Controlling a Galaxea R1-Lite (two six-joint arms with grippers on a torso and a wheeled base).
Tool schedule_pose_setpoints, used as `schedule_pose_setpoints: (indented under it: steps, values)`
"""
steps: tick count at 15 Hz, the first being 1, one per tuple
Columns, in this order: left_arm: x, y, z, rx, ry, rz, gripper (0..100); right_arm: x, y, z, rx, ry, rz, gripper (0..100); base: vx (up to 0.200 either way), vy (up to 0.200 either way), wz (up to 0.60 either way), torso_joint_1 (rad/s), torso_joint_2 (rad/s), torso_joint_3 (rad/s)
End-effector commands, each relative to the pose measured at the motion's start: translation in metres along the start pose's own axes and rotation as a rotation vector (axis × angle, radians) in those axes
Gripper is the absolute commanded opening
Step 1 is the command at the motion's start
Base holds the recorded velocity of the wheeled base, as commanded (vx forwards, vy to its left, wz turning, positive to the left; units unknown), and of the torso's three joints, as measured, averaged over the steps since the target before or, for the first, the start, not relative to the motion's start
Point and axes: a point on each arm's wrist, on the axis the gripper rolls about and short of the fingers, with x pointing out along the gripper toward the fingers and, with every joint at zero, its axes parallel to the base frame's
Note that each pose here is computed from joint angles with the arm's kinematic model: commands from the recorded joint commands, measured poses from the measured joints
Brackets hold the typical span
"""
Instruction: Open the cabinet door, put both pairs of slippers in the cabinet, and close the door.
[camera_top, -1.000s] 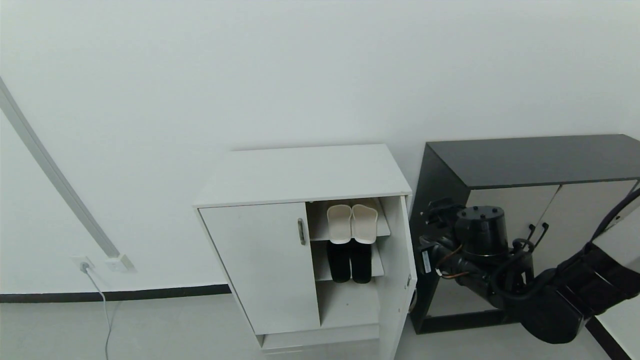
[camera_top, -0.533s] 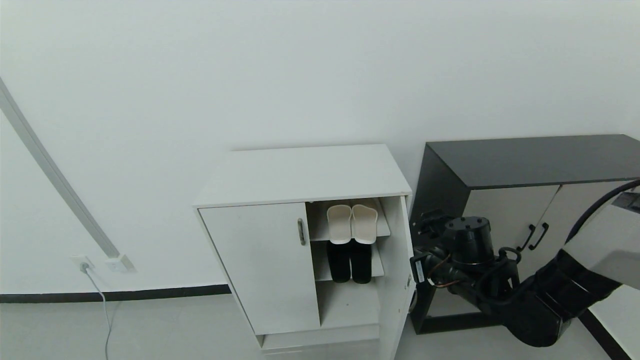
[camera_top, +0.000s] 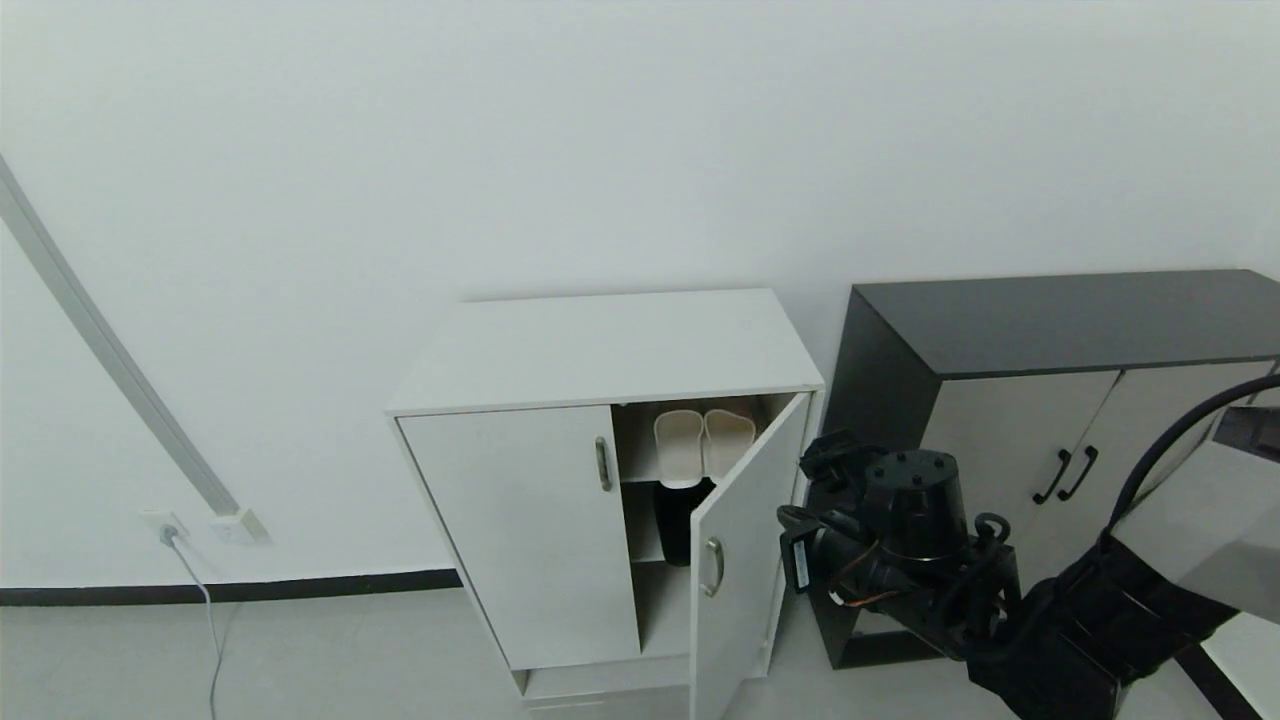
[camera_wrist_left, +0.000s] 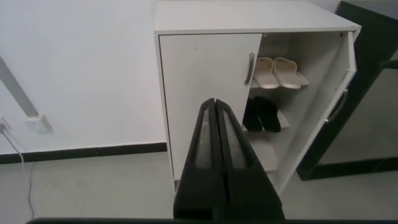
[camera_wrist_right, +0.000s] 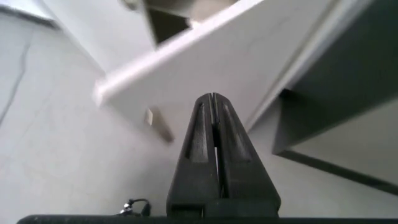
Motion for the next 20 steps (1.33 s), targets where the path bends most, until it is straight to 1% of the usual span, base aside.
schedule_pose_setpoints:
  steps: [1,4,9,13,16,19,20]
  values:
    - [0.0,0.0,0.0,0.0,0.0,-0.001,0,-0.002,0.0,0.0,-0.002,-0.006,0.003,0,0.0,0.0,0.0,0.0,0.0,0.0]
    - [0.0,0.0,0.0,0.0,0.0,0.001,0,-0.002,0.003,-0.002,-0.017,-0.002,0.006,0,0.0,0.0,0.0,0.0,0.0,0.0]
    - [0.0,0.0,0.0,0.0,0.0,0.001,0,-0.003,0.003,-0.006,-0.022,0.013,0.011,0,0.0,0.0,0.6,0.004,0.0,0.0]
    - [0.0,0.0,0.0,0.0,0.0,0.001,0,0.003,0.002,-0.014,-0.022,0.012,0.012,0,0.0,0.0,0.0,0.0,0.0,0.0]
    - [0.0,0.0,0.0,0.0,0.0,0.001,0,0.003,0.001,-0.021,-0.038,0.035,0.01,0,0.0,0.0,0.0,0.0,0.0,0.0]
    - [0.0,0.0,0.0,0.001,0.0,0.001,0,0.002,-0.001,-0.033,-0.064,0.083,0.004,0,0.0,0.0,0.0,0.0,0.0,0.0]
    - [0.0,0.0,0.0,0.001,0.0,0.001,0,0.001,-0.001,-0.036,-0.066,0.092,0.005,0,0.2,0.0,0.0,0.007,0.0,-0.002]
